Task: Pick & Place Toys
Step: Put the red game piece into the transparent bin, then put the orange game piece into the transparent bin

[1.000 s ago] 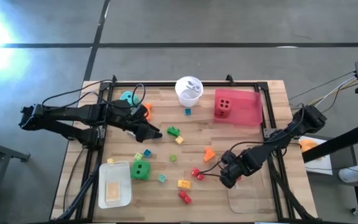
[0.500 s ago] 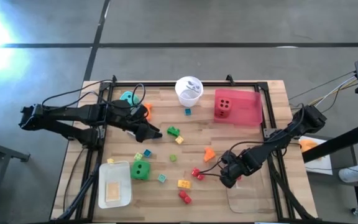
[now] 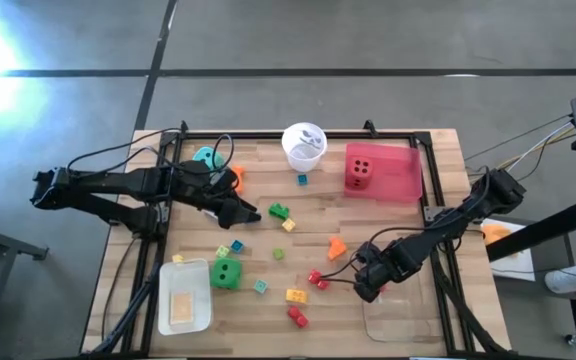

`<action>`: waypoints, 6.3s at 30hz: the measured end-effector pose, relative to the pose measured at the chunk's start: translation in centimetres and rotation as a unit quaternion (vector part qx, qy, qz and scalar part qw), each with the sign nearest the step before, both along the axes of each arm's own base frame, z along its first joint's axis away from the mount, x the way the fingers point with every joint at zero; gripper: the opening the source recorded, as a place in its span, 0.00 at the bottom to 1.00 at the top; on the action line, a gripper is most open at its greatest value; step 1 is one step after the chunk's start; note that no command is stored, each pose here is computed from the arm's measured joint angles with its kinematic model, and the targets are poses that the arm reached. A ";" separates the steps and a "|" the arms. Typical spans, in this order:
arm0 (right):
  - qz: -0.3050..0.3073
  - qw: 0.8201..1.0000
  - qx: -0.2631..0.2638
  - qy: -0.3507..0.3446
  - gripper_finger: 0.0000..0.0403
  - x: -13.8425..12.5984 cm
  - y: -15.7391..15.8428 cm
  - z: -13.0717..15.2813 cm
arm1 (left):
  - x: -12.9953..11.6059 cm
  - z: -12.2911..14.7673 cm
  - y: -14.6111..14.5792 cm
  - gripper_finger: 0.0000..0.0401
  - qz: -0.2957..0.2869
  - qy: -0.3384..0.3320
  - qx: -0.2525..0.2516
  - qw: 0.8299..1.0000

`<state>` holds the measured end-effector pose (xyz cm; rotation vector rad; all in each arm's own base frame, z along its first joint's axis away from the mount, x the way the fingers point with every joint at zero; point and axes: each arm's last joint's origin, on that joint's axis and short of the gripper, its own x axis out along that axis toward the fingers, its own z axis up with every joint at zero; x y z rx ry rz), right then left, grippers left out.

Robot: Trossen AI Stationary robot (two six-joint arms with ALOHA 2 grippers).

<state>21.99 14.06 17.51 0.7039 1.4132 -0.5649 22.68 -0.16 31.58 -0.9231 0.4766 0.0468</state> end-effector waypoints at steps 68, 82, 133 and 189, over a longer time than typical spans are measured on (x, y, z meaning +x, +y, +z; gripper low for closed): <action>0.537 0.834 -0.107 -0.071 0.88 9.1 -7.0 6.6 | -6.3 1.7 -0.1 0.77 0.014 -0.008 -0.050 0.999; 0.619 0.782 -0.067 -0.017 0.88 11.7 -7.1 0.7 | -7.0 1.5 0.0 0.77 0.029 -0.006 -0.039 0.999; 0.502 0.864 -0.015 -0.033 0.62 11.5 -8.4 3.3 | -7.1 1.3 0.0 0.77 0.032 0.008 -0.040 0.999; 0.253 0.966 0.041 0.046 0.62 -1.2 4.6 7.4 | -7.1 1.3 0.1 0.77 0.027 0.005 -0.026 0.999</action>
